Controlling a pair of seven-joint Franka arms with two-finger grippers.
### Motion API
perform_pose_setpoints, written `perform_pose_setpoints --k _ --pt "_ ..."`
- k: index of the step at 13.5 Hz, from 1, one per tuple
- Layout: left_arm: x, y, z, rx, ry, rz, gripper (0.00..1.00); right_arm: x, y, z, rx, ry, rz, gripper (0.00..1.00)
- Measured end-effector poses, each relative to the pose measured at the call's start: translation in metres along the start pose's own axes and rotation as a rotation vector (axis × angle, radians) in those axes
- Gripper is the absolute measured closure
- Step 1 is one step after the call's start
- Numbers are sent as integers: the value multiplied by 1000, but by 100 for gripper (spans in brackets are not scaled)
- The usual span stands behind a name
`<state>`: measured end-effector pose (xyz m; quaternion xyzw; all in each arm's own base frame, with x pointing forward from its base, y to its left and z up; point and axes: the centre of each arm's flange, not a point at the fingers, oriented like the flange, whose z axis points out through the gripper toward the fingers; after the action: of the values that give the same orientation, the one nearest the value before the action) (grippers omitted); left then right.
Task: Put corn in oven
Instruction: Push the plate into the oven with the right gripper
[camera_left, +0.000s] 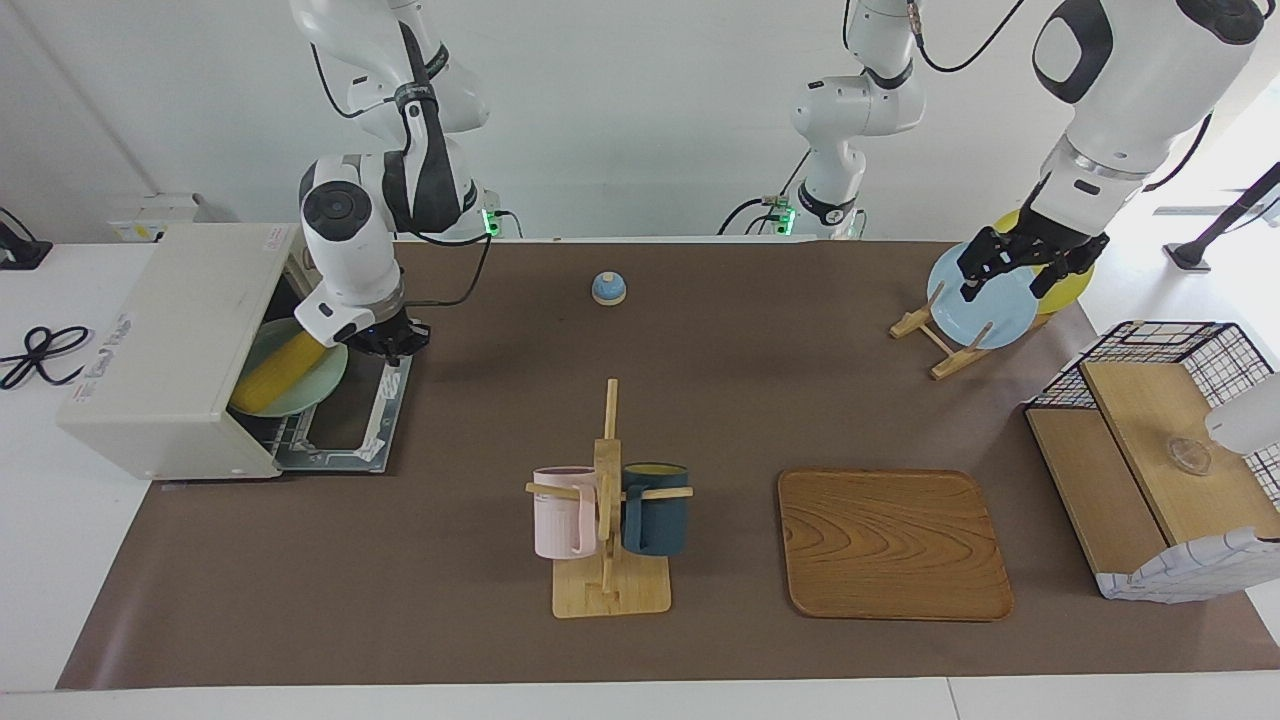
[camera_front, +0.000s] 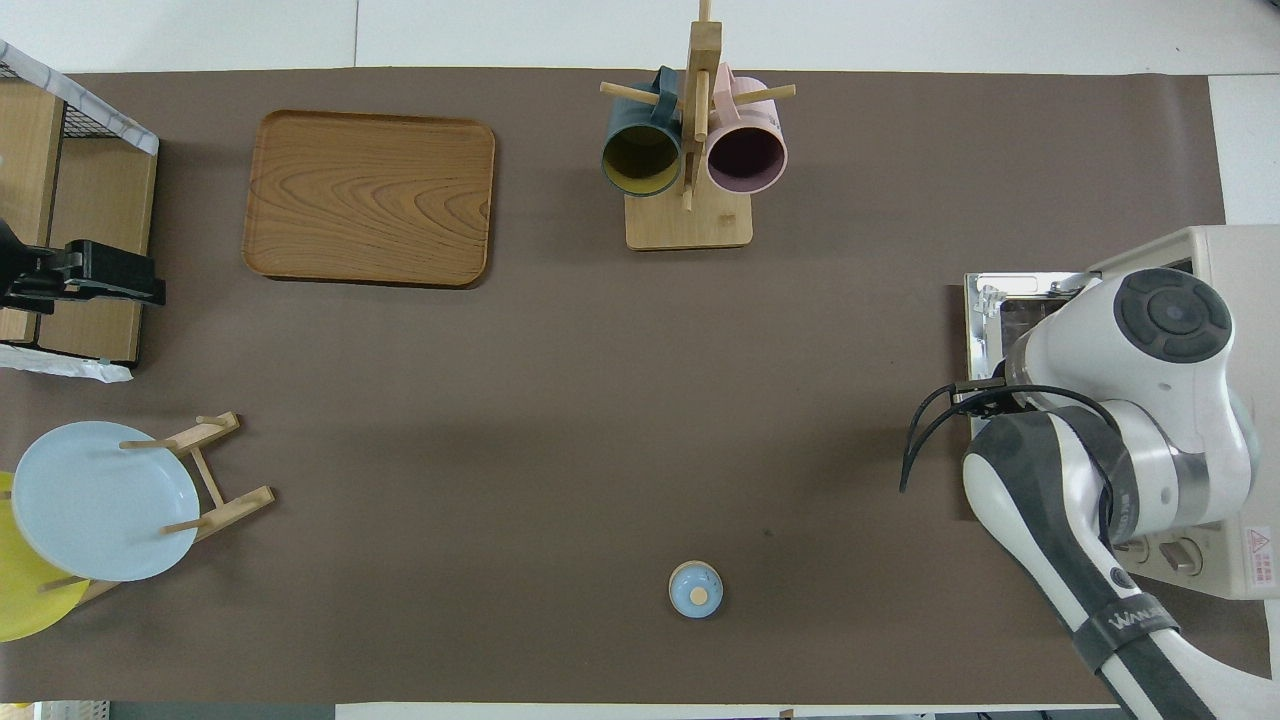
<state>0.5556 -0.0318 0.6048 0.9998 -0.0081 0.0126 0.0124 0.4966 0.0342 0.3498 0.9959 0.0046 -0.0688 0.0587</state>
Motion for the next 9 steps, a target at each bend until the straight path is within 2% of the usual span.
perform_pose_setpoints --k 4,9 --pt "0 0 0 0 0 0 0 -21 -47 28 -8 -11 30 99" --pt "0 0 0 0 0 0 0 -30 -35 43 3 1 42 99"
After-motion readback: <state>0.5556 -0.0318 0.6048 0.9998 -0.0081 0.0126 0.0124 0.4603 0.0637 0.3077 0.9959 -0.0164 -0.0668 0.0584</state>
